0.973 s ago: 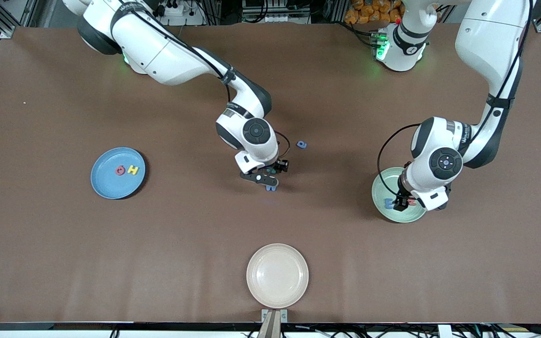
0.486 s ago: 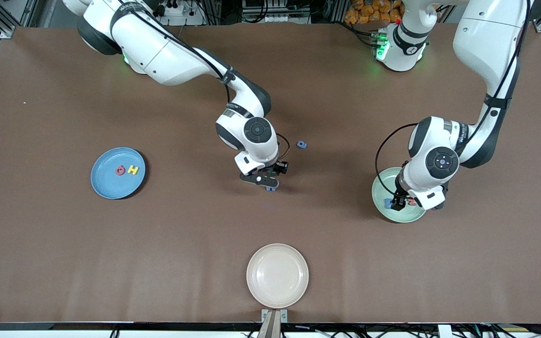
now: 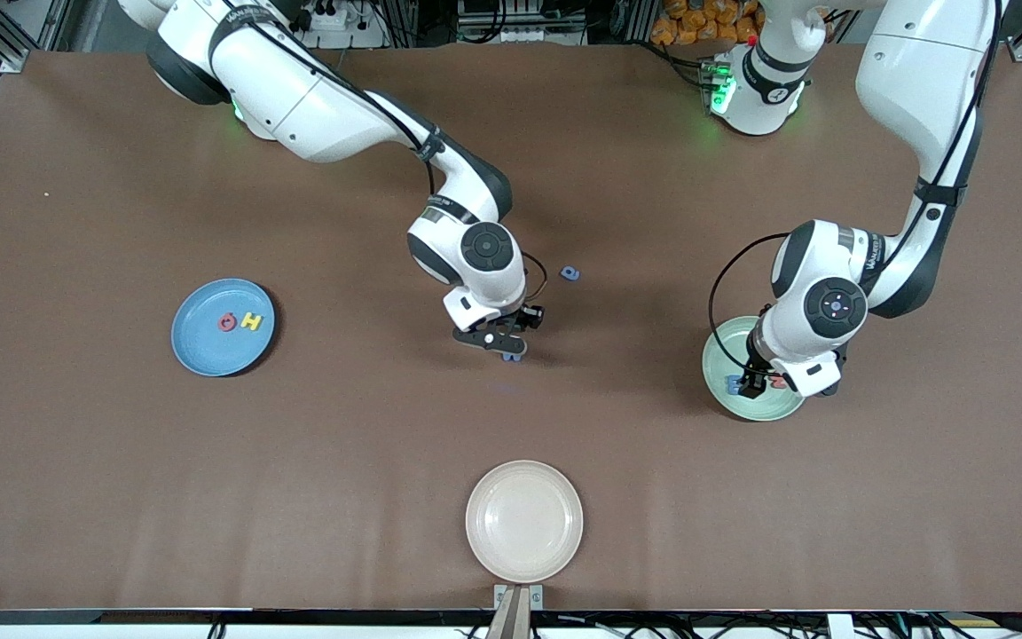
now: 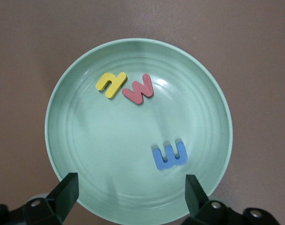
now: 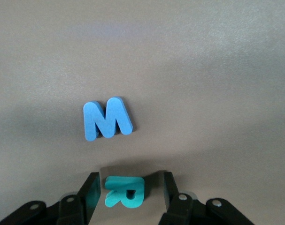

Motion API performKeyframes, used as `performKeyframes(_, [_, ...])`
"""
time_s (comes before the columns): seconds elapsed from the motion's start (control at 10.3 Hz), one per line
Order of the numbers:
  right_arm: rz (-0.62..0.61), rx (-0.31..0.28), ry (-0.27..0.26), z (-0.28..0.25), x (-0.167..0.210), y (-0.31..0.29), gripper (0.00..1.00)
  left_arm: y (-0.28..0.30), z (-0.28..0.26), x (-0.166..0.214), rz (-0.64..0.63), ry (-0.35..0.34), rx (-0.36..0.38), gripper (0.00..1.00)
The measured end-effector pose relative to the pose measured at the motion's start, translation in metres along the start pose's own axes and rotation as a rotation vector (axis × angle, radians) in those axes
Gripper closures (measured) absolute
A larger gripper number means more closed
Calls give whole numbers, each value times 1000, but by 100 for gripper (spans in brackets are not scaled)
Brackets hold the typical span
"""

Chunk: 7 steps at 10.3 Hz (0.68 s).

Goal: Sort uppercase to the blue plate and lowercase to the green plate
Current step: 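Close the right gripper on the teal R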

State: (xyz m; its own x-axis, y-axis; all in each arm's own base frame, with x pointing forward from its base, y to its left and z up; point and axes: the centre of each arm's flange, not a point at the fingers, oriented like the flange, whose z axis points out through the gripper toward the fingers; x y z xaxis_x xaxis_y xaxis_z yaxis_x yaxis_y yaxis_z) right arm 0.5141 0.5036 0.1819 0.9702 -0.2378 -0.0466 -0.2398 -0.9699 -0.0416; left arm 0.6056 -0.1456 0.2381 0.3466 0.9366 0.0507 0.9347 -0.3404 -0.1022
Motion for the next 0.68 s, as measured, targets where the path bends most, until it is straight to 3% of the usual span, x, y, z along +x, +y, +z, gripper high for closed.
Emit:
performKeyframes(0.58, [-3,-3,-6,4,-3,-1,40,0,0,0,-1,0,0,0])
performKeyframes(0.68, [-4,-2,-6,4,-4,-1,44,0,0,0,-1,0,0,0])
